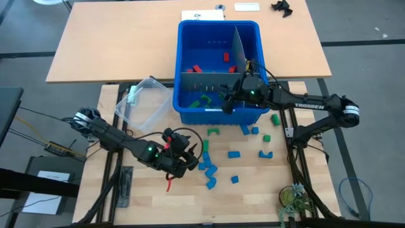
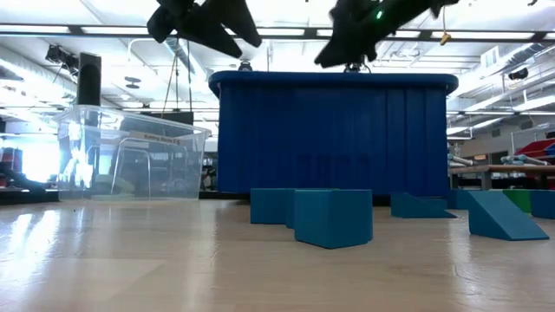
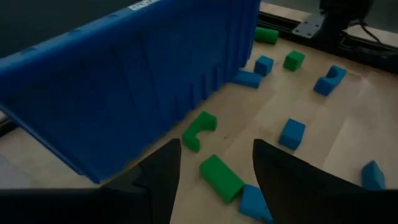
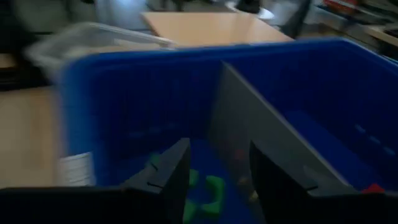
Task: Sort blocks
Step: Put the green block into the blue bin
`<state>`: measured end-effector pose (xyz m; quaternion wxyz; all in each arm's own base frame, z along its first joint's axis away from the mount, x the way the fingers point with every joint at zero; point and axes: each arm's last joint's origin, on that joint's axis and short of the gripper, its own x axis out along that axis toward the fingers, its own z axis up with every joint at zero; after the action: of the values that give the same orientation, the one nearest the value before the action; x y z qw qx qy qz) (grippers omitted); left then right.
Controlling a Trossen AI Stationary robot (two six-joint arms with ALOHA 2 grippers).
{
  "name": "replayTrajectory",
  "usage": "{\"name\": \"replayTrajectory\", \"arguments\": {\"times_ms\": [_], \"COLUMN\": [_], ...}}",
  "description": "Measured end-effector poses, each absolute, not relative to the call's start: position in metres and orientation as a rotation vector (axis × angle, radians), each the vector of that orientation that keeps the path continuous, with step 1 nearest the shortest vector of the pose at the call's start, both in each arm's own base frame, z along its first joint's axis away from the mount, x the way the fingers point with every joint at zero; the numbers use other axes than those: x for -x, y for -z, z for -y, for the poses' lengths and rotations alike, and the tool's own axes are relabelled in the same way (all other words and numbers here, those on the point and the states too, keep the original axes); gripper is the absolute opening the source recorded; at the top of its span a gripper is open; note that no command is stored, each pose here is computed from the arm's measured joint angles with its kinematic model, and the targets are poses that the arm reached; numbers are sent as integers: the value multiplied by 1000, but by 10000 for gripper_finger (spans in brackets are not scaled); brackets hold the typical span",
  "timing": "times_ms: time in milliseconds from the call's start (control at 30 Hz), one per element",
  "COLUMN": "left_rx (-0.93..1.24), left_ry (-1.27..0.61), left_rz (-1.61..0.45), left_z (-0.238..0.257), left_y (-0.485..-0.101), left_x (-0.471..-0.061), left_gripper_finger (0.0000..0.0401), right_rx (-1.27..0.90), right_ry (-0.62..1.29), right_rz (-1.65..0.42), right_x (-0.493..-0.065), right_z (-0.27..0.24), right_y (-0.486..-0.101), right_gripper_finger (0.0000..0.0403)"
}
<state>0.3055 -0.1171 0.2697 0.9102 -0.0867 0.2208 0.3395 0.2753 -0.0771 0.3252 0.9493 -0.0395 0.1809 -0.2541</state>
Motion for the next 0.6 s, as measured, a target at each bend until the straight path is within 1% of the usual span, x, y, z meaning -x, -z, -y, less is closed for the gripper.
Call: {"name": "replayTrajectory", "arguments": {"times_ms": [167,333,467,600], "left_rx": [161,142,139,115], "left_ry": [-669,-623,-602,-598], "left_rz": [-467,-497,-532,-587], "left_z": [118,120,120,117], "left_y": [-264,-249,-235,-219], "left_x": [-307,-310,-308,-304], "left_gripper_finger": [209,209,209,209], "right_rx": [109,156,205,302], "right_ry": [312,105,55,51], "right_rz": [-416,-502,-578,-699], "right_x": [-278,-290,-304,-319], "right_z": [28,-24,-50,-63], "right_y": [-323,-303,-279,-244], "right_gripper_finger": [217,257,268,262]}}
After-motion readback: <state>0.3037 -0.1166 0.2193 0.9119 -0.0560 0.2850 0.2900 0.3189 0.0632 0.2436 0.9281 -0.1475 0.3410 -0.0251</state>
